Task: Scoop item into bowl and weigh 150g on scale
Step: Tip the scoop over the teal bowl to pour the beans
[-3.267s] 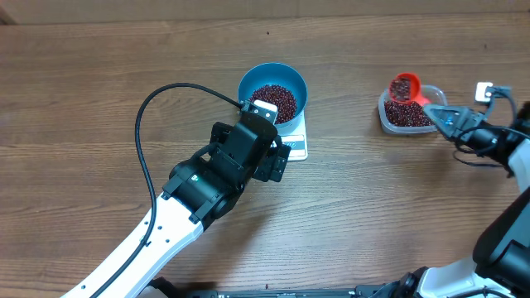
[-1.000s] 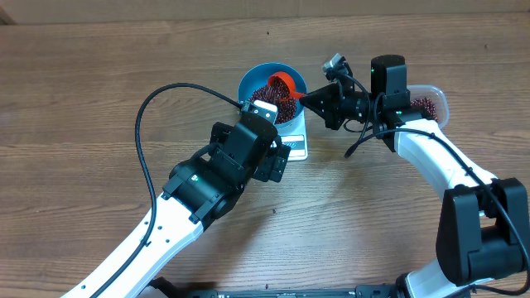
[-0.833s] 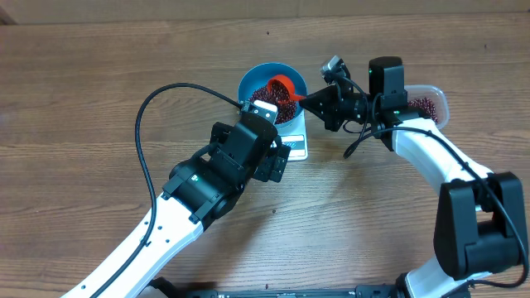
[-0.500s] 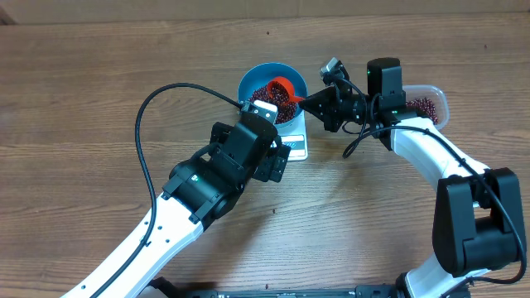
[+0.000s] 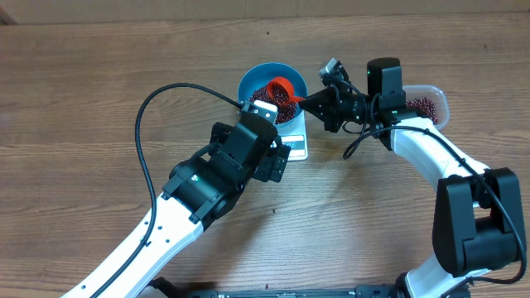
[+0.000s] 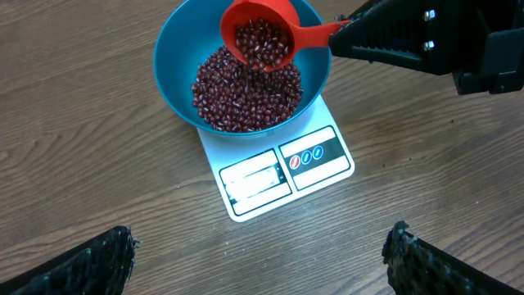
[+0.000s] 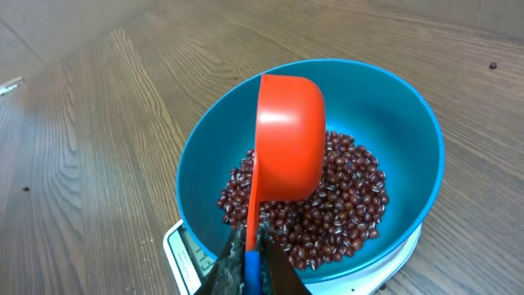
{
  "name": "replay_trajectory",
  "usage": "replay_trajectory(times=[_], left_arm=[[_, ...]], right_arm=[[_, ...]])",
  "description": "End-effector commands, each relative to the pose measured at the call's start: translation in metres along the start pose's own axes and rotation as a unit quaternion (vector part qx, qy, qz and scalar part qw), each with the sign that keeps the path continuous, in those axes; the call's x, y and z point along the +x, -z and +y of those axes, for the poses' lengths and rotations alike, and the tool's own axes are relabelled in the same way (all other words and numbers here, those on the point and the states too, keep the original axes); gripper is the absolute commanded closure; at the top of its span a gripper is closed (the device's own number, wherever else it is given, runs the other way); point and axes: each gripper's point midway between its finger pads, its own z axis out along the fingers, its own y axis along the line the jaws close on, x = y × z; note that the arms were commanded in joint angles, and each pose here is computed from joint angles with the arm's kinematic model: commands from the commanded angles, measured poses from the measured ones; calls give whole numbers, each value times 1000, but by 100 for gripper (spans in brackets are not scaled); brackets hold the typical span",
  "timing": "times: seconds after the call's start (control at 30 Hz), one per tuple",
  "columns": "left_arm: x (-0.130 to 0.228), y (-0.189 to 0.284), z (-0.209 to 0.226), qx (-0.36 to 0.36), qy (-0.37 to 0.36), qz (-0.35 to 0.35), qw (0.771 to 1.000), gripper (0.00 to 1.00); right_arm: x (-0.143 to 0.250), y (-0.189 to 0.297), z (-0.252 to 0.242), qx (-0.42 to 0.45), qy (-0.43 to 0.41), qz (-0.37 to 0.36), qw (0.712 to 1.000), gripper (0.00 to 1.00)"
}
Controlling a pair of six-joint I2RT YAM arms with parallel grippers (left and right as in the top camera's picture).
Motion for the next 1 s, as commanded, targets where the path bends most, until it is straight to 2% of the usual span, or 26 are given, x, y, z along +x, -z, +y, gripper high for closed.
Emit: replay_trajectory(times=[0.0, 0.97], left_arm=[[-2, 2, 2, -4, 4, -6, 1000, 0], [-2, 2, 2, -4, 5, -6, 1000, 0]], right_arm=[[-3, 0, 0, 0, 50, -4, 999, 96], [-2, 0, 1, 0, 56, -2, 998, 96]])
